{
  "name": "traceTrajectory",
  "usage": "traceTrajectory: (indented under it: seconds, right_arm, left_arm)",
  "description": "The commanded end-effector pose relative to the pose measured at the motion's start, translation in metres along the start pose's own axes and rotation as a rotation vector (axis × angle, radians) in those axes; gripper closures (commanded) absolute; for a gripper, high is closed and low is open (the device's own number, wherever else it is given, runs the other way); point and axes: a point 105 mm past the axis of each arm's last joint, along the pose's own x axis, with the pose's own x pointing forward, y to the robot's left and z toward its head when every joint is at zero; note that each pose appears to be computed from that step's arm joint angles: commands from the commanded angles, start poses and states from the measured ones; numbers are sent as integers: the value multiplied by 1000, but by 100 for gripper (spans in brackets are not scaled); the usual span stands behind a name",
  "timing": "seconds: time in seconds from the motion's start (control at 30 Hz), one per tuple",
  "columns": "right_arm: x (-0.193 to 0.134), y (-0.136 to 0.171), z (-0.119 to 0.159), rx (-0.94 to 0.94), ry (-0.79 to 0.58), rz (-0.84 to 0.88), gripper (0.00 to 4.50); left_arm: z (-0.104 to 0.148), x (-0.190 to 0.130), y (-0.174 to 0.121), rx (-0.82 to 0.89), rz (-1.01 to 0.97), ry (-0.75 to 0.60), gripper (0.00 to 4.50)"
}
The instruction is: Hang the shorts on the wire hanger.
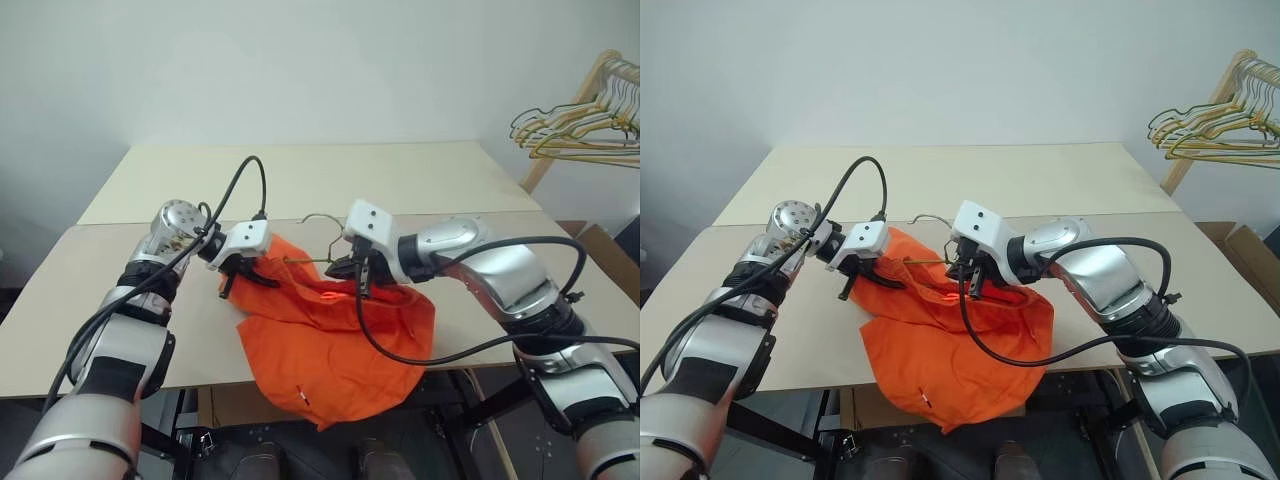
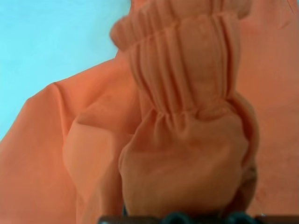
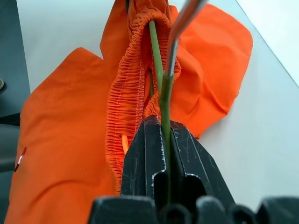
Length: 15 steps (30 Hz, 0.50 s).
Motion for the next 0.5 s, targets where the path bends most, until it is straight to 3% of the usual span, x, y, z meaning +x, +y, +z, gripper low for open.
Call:
traceTrajectory:
  seconds: [0.03, 0.23, 0.43, 0.5]
  right_arm:
    - [-7, -7, 8, -49, -35, -36, 450]
    - [-12, -6, 0, -76, -34, -36, 450]
    - [-20, -9, -1, -87, -37, -49, 450]
    - [-23, -10, 0, -88, -39, -52, 450]
  left_arm:
    - [20, -12, 9, 72, 45, -49, 393]
    - [31, -31, 17, 50, 98, -104, 219]
    - [20, -47, 15, 64, 132, -56, 24]
    - [13, -47, 12, 82, 129, -20, 1]
